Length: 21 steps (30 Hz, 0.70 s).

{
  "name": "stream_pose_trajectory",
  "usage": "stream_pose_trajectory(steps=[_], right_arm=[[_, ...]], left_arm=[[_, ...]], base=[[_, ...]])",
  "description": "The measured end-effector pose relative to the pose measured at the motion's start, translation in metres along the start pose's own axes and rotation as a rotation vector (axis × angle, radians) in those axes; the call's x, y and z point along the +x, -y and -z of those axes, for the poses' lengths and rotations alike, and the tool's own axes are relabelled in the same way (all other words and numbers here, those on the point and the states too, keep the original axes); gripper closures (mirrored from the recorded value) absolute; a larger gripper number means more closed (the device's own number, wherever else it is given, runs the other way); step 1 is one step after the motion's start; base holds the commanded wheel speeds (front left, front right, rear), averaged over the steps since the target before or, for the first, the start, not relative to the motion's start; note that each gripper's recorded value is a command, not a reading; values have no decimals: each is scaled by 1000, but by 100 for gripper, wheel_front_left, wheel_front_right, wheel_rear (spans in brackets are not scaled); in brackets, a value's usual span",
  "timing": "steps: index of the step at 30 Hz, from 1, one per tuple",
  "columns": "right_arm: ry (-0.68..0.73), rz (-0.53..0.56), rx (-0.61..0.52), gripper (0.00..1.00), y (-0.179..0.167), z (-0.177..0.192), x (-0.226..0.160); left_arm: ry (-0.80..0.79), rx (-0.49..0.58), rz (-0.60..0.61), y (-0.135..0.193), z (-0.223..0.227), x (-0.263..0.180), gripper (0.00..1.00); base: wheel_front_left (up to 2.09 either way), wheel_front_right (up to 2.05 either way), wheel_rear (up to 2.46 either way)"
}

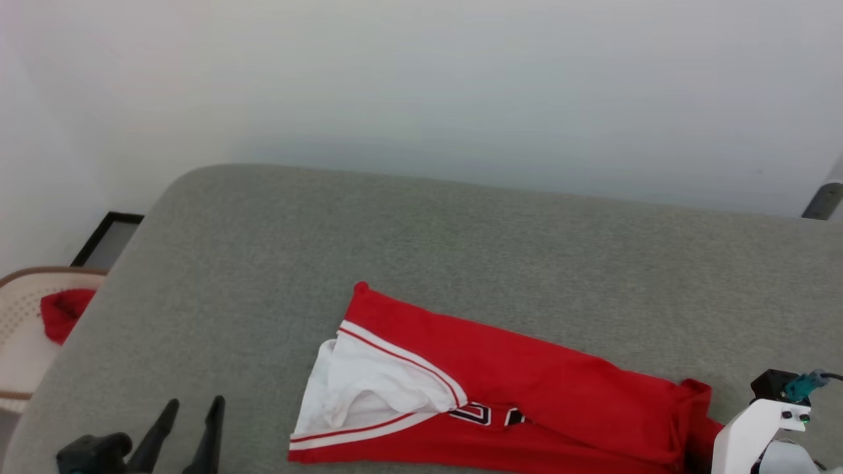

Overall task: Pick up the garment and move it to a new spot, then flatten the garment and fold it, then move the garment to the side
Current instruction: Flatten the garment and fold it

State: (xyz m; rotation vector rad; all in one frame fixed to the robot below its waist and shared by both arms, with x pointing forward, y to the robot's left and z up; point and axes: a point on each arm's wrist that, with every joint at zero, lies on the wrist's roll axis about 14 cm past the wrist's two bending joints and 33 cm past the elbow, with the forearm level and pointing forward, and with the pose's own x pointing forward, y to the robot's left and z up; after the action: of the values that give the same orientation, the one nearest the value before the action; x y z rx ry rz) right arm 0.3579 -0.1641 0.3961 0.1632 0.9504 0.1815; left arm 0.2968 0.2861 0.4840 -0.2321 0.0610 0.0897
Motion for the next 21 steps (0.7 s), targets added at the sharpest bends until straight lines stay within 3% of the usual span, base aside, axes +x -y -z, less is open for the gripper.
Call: stream_pose_trajectory(steps=[11,12,13,21], right_arm=[[-53,-22,-25,0,-18,-5,31],[-59,-22,-30,54,-20,-6,33],[-67,-23,-39,100,-22,-7,35],[-102,-44,-81,100,-32,-10,45]], left_arm=[[49,-27,-107,-25,-3,-14,0],[50,-28,-106,-25,-3,-14,0],[50,-25,-108,-25,-2,-13,0],[55,-54,-126,-24,3,-15,0]], base=[[0,0,0],[0,0,0],[0,0,0],[0,0,0]])
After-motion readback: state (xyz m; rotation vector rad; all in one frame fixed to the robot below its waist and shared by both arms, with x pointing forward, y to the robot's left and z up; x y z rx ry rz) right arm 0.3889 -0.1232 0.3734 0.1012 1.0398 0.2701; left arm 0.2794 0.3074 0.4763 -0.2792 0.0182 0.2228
